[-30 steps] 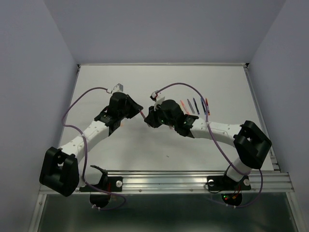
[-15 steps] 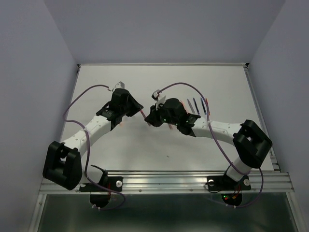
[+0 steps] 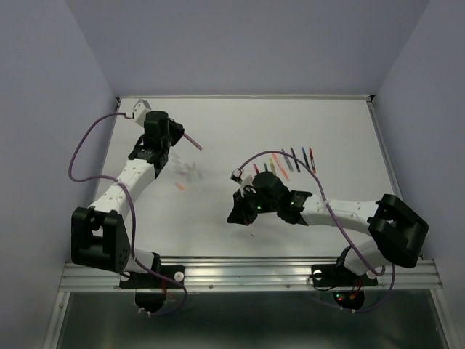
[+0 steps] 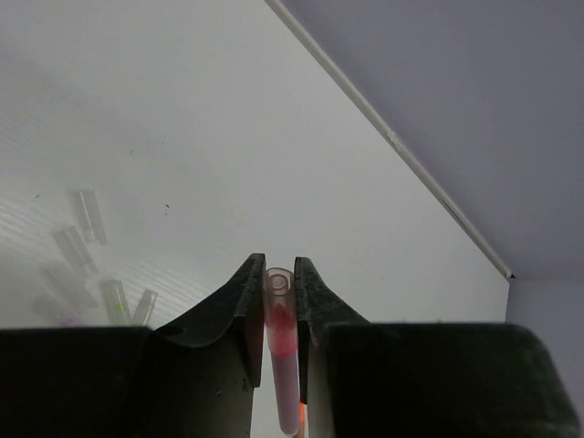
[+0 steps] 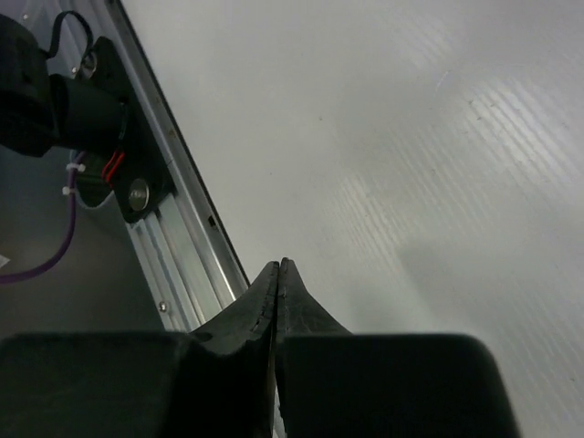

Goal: Open the pen caps

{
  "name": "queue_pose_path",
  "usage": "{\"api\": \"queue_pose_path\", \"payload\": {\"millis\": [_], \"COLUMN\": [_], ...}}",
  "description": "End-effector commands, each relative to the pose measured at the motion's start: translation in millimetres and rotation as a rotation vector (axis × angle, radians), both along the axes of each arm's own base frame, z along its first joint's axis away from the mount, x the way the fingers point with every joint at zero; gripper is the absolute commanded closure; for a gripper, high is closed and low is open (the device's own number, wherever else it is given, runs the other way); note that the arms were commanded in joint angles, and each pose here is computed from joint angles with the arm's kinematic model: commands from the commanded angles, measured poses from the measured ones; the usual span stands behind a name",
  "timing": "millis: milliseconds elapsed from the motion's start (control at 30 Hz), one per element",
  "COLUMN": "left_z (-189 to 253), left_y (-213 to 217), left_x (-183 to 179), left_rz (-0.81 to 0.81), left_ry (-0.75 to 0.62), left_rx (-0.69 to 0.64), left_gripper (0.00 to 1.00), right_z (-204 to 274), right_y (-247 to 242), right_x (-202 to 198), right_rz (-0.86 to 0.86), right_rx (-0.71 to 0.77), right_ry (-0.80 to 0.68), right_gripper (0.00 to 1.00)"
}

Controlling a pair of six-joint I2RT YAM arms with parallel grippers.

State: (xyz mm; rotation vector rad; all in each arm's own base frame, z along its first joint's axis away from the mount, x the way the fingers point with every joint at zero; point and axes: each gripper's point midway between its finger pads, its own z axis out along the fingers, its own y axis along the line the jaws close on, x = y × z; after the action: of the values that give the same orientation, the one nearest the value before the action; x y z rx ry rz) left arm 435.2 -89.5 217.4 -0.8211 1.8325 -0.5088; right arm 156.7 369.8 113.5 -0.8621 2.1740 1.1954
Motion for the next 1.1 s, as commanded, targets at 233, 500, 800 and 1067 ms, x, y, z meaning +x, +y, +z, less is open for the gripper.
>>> {"api": "queue_pose_path", "payload": {"millis": [233,500,800,1067], "left_z": [18,9,18,19], "left_y": [-22,-80,-100,-72], "left_x": [-18,-58,-73,-23], "left_rz": [-0.129,-0.301,-0.362,-0.225], "left_ry": [-0.078,-0.059,-0.077,-0.079], "left_rx": [-0.040,-0.074,-0.094,-0.004], "left_gripper": [1.00,1.00,1.00,1.00], "right_z": [59,94,86,77], "right_y": [9,24,39,24], "right_x": [101,173,199,133], "right_rz": [-0.324,-0.402,-0.406,-0.235], "right_rx": [-0.015,-0.046,-0.062,0.008], "right_ry": [-0.299,-0.495,-0.503,-0.401], "right_gripper": [0.32,0.28,0.93,0.99]}}
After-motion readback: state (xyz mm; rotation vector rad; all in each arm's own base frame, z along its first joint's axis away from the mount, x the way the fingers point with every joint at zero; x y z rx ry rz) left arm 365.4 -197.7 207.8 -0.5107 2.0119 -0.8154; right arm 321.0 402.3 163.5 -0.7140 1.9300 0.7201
